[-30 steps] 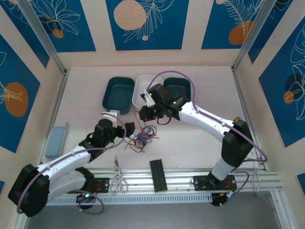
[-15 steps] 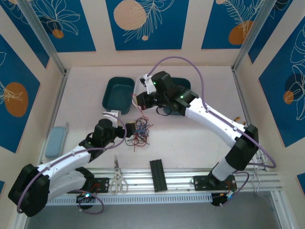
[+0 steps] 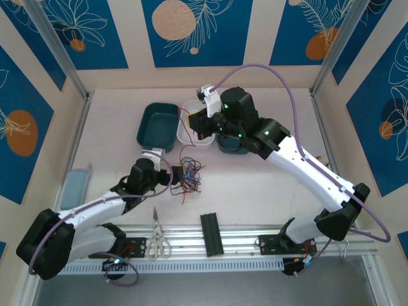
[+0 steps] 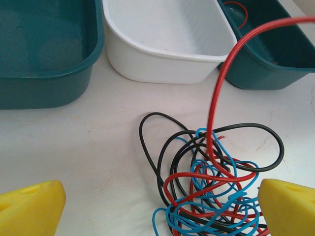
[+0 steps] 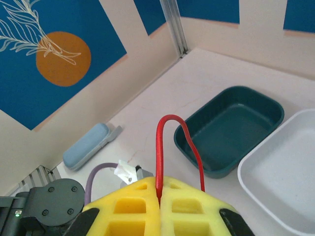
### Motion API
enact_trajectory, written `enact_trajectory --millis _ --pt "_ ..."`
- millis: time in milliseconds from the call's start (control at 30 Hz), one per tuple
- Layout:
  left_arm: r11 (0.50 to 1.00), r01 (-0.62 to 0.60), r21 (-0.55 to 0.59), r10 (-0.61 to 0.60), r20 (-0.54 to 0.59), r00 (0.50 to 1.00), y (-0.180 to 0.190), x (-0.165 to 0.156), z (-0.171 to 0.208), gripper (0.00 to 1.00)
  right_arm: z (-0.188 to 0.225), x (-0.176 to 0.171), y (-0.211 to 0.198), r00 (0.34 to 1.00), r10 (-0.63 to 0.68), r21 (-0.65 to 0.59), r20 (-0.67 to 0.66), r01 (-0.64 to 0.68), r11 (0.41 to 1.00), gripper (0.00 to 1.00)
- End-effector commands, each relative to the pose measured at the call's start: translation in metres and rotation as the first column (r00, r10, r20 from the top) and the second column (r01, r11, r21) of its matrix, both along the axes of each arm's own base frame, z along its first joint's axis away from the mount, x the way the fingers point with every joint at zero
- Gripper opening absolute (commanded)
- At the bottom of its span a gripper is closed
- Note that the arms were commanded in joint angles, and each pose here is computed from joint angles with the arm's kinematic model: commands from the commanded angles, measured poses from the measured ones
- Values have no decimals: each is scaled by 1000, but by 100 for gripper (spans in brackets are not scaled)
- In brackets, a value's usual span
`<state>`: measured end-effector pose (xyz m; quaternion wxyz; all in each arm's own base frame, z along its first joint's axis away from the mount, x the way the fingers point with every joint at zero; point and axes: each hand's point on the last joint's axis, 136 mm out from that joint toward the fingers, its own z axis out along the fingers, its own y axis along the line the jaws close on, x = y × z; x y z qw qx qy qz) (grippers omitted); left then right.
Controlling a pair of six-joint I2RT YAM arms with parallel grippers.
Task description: Untangle the cables
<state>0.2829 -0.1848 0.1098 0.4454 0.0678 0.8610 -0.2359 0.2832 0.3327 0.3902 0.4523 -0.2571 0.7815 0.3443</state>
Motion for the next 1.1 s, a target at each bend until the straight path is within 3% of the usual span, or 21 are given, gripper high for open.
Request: enact_trajectory --millis 0,633,1067 --pt "1000 1 -23 -1 10 1000 -2 4 4 100 51 -6 -10 989 -9 57 145 1 998 0" --pt "1000 -20 0 20 -14 1000 3 3 -8 100 159 7 -45 902 -150 75 405 130 989 0" --pt "1000 -30 7 30 -6 1000 7 1 -6 100 152 73 -104 885 -338 72 320 333 940 0"
